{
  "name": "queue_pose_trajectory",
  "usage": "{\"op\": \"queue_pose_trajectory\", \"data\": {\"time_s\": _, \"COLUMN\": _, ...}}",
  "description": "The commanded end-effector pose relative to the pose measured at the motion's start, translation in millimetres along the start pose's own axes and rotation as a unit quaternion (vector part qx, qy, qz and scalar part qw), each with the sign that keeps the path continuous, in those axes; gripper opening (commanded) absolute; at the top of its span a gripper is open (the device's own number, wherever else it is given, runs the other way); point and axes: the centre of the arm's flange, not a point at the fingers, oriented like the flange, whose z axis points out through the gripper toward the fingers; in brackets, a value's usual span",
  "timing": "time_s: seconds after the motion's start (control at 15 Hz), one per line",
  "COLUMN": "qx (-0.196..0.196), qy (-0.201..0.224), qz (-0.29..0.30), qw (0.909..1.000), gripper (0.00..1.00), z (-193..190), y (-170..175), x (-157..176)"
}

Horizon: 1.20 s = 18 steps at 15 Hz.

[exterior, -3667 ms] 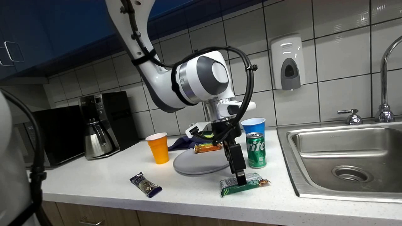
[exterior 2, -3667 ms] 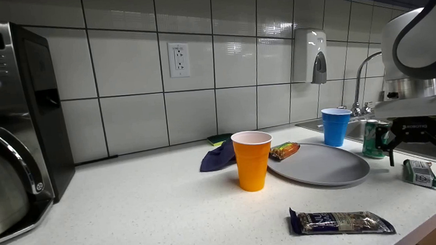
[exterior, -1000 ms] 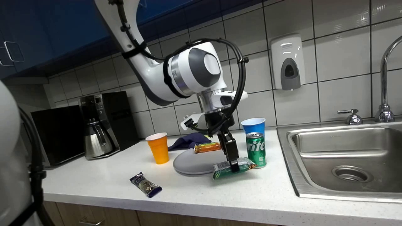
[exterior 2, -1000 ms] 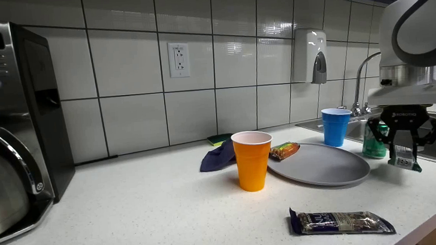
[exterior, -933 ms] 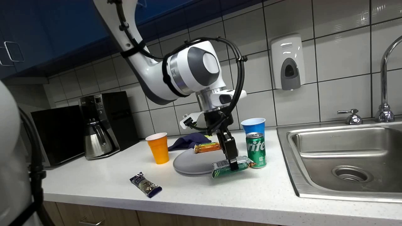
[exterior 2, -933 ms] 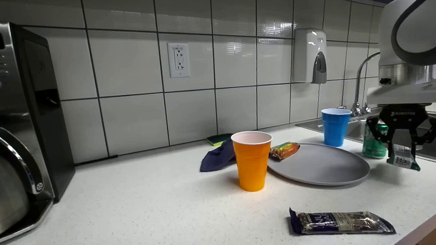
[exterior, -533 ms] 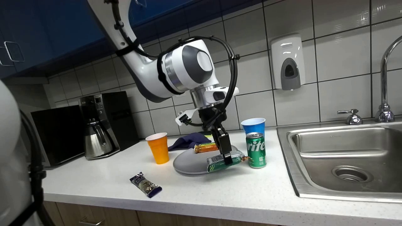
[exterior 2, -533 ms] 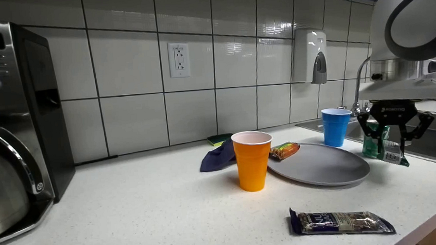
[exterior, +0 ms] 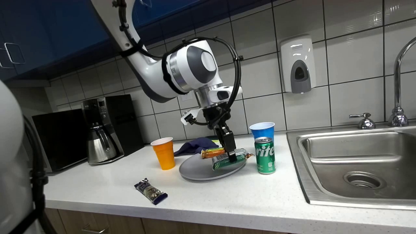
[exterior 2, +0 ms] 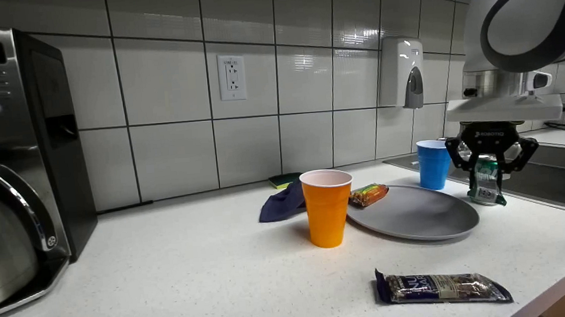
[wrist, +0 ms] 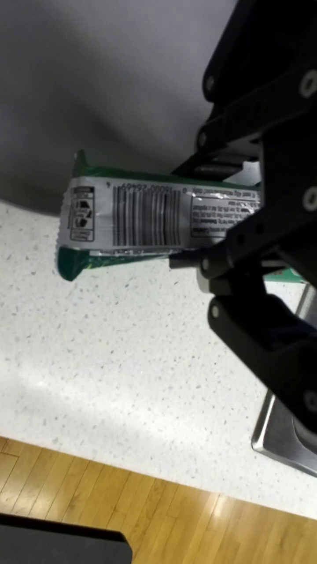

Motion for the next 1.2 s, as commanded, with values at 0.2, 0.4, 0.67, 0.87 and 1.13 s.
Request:
{"op": "queue_pose_trajectory", "data": {"time_s": 0.2, "qx": -0.011, "qy": -0.007, "qz": 0.014, "qw": 0.9998, "gripper": 0.15, "z": 15.2, "y": -35.8, "x": 15.2}}
{"op": "queue_pose_trajectory", "data": {"time_s": 0.4, "qx": -0.009, "qy": -0.006, "qz": 0.009, "qw": 0.9999, "gripper": 0.15, "z": 17.0, "y": -51.3, "x": 15.3}}
{"op": "queue_pose_trajectory", "data": {"time_s": 0.67, "qx": -0.007, "qy": -0.006, "qz": 0.001, "qw": 1.0, "gripper": 0.15, "z": 20.8, "y": -69.6, "x": 12.2}}
{"op": "queue_pose_trajectory", "data": {"time_s": 0.87, "qx": -0.01, "qy": -0.003, "qz": 0.001, "qw": 0.9999, "gripper": 0.15, "z": 28.9, "y": -76.4, "x": 15.1}}
{"op": "queue_pose_trajectory", "data": {"time_s": 1.13, "qx": -0.012, "qy": -0.007, "qz": 0.005, "qw": 0.9999, "gripper": 0.15, "z": 34.9, "y": -81.5, "x": 19.9}}
